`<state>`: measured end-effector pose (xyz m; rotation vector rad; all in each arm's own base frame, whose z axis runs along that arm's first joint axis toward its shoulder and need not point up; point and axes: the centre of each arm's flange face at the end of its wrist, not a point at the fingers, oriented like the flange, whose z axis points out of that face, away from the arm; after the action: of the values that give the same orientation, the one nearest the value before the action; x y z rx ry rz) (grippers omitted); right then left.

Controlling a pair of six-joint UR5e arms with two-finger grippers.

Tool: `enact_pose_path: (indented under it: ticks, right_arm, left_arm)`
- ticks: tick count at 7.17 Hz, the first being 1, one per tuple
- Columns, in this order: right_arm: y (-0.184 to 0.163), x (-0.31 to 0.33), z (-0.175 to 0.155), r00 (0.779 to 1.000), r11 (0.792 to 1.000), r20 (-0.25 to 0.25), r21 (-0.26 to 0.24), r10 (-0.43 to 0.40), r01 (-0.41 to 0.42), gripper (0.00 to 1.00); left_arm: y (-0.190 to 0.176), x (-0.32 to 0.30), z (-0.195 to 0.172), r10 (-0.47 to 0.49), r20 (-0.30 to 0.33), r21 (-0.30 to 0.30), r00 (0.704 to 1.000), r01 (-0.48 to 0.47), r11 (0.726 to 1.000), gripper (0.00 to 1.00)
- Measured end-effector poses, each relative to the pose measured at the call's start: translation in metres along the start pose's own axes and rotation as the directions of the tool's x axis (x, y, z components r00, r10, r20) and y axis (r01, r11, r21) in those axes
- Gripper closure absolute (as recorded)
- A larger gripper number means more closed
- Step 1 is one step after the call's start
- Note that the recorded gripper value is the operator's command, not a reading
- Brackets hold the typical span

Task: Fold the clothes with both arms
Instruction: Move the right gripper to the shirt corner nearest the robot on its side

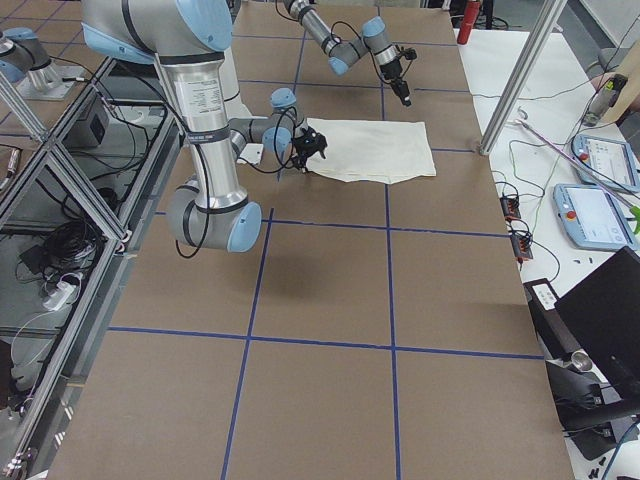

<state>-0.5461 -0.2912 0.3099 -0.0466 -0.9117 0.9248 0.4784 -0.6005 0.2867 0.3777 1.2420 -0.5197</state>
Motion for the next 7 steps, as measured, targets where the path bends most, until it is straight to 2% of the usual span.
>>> enact_pose_path:
  ticks: [1, 4, 5, 6, 7]
  right_arm:
    - [-0.001, -0.001, 0.001, 1.0, 1.0, 0.0, 0.001, 0.002, -0.002, 0.37]
    - [-0.001, 0.0, 0.004, 1.0, 1.0, -0.007, 0.004, 0.003, -0.003, 0.39]
    - [-0.002, 0.0, 0.005, 1.0, 1.0, -0.008, 0.006, 0.003, -0.003, 0.55]
    - [-0.002, 0.0, 0.005, 1.0, 1.0, -0.008, 0.007, 0.005, -0.005, 1.0]
    - [-0.003, -0.001, 0.005, 1.0, 1.0, -0.008, 0.008, 0.007, -0.007, 1.0]
  left_arm:
    - [0.0, 0.0, 0.0, 0.0, 0.0, 0.001, 1.0, 0.0, 1.0, 0.53]
    - [0.0, -0.007, 0.001, -0.001, 0.008, 0.001, 1.0, 0.001, 1.0, 0.53]
    - [0.0, -0.009, 0.001, -0.001, 0.01, 0.001, 1.0, 0.001, 1.0, 0.53]
    - [0.0, -0.011, 0.001, -0.001, 0.012, 0.001, 1.0, 0.001, 1.0, 0.53]
    - [0.0, -0.012, 0.001, -0.001, 0.014, 0.001, 1.0, 0.001, 1.0, 0.53]
